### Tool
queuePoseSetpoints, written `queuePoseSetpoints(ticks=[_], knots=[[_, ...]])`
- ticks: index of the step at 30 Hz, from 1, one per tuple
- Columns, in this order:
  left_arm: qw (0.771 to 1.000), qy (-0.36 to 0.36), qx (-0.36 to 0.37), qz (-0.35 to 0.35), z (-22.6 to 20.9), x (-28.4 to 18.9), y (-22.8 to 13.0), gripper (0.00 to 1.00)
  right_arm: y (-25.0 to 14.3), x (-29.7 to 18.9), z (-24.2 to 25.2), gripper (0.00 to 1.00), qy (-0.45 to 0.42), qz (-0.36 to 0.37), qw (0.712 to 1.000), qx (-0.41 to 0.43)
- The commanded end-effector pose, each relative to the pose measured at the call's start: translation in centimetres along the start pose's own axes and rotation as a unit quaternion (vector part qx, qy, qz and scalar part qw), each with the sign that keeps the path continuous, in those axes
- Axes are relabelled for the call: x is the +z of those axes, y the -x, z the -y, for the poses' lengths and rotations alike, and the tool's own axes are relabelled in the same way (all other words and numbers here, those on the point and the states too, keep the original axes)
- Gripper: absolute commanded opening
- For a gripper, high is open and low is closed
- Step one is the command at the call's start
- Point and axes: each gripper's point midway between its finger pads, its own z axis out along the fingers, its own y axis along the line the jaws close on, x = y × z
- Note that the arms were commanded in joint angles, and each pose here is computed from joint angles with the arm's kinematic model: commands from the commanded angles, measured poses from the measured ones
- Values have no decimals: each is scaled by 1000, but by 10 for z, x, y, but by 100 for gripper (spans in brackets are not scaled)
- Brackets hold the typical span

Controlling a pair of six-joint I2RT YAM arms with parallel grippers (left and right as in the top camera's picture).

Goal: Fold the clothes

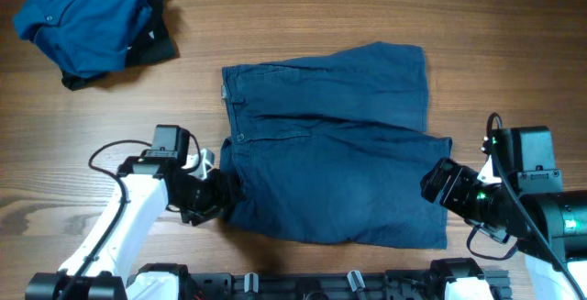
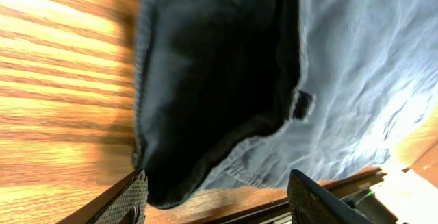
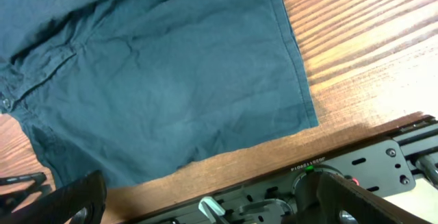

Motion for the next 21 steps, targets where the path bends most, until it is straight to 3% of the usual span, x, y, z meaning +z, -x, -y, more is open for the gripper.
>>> queuePoseSetpoints(ticks=[1,8,14,20,21], knots=[[999,9,49,-14,9,6,-8,66,2,-1,3,100,-5,12,1000,-11],[997,32,61,-30,11,13,-19,70,0,-1,5,100,-9,6,1000,-13],[997,25,65,-42,12,20,-18,61,-3,-1,6,100,-13,0,1000,-14],[996,20,66,-64,12,29,-19,59,-11,6,9,100,-15,-17,1000,-11],[996,19,65,-64,12,29,-19,54,-14,10,10,100,-16,-24,1000,-9]])
